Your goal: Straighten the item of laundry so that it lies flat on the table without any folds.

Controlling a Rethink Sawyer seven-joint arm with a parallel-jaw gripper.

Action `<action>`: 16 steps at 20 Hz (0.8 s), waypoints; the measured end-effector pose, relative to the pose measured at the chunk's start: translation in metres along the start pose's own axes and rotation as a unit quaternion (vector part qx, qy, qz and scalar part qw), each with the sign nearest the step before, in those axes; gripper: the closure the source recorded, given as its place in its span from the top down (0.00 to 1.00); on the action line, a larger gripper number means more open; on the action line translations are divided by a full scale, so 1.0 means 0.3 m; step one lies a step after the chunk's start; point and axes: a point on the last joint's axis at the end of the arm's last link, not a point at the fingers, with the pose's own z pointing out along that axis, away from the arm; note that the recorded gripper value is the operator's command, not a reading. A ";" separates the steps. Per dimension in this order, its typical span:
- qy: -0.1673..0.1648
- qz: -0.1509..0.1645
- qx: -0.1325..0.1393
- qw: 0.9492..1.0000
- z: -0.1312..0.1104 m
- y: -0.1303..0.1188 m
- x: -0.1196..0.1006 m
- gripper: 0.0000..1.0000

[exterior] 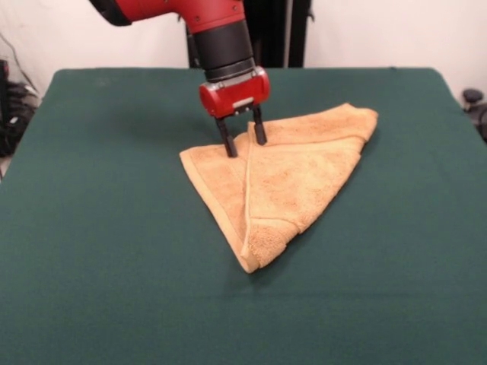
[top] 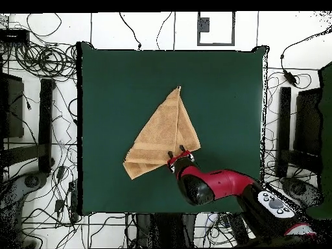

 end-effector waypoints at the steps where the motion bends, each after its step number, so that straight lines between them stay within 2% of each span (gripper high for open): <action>1: 0.000 -0.002 0.001 1.000 0.000 0.002 -0.002 1.00; 16: 0.009 -0.016 0.008 1.000 0.001 0.021 -0.020 1.00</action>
